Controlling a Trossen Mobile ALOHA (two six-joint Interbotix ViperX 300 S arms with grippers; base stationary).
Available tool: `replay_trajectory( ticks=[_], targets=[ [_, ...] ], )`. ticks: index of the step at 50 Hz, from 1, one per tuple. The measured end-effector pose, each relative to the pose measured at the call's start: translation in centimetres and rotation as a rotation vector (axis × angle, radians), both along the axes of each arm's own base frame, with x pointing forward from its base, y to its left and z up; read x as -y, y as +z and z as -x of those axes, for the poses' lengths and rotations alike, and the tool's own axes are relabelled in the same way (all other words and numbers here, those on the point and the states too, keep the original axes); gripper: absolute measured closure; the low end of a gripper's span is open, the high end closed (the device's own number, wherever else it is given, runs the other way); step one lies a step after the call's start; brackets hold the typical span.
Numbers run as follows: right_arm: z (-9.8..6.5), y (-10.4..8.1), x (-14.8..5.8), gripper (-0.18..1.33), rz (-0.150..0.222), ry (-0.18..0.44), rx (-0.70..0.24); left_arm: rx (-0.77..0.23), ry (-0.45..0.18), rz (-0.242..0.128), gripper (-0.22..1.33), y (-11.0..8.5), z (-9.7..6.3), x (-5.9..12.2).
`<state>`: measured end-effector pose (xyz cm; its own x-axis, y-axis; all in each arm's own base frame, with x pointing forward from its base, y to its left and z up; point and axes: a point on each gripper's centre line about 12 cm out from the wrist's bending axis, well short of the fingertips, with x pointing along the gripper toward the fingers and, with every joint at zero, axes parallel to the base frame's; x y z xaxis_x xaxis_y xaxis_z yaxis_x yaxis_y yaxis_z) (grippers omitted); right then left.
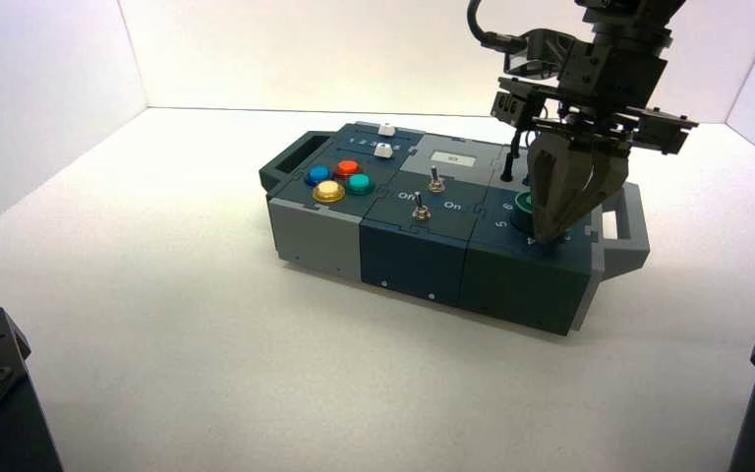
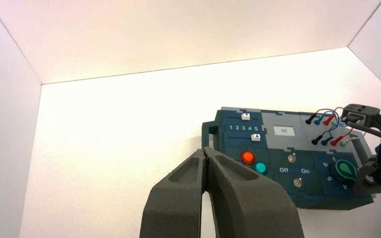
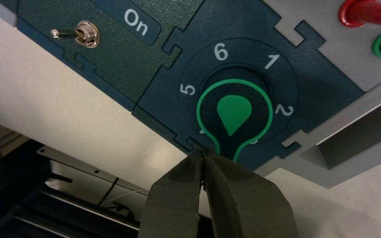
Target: Turn the knob to position 2.
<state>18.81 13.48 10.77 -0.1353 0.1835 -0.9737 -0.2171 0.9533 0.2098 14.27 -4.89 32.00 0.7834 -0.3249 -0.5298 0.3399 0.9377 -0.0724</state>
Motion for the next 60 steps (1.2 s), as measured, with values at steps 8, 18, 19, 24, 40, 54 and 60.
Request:
replay_trajectory(
  ticks=[8, 18, 19, 24, 40, 54, 60],
  targets=[
    [0.0, 0.0, 0.2, 1.29, 0.013, -0.001, 0.004, 0.005, -0.001, 0.0, 1.28, 0.2, 0.0, 0.0],
    [-0.2, 0.0, 0.3, 1.29, 0.019, -0.008, 0.007, 0.014, -0.003, -0.001, 1.28, 0.6, 0.0, 0.0],
    [-0.2, -0.1, 0.3, 1.29, 0.02, -0.008, 0.006, 0.015, -0.003, -0.001, 1.28, 0.6, 0.1, 0.0],
    [-0.2, -0.1, 0.6, 1.29, 0.024, -0.015, 0.004, 0.021, -0.005, -0.003, 1.28, 0.9, 0.1, 0.0],
    [-0.4, -0.1, 0.8, 1.29, 0.028, -0.016, 0.008, 0.03, -0.009, -0.006, 1.28, 1.3, 0.1, 0.0],
    [-0.8, -0.1, 1.6, 1.29, 0.044, -0.033, 0.013, 0.031, -0.01, -0.007, 1.28, 1.3, 0.1, 0.0],
    [-0.9, -0.1, 1.6, 1.29, 0.044, -0.033, 0.013, 0.031, -0.011, -0.008, 1.28, 1.3, 0.1, 0.0]
  ],
)
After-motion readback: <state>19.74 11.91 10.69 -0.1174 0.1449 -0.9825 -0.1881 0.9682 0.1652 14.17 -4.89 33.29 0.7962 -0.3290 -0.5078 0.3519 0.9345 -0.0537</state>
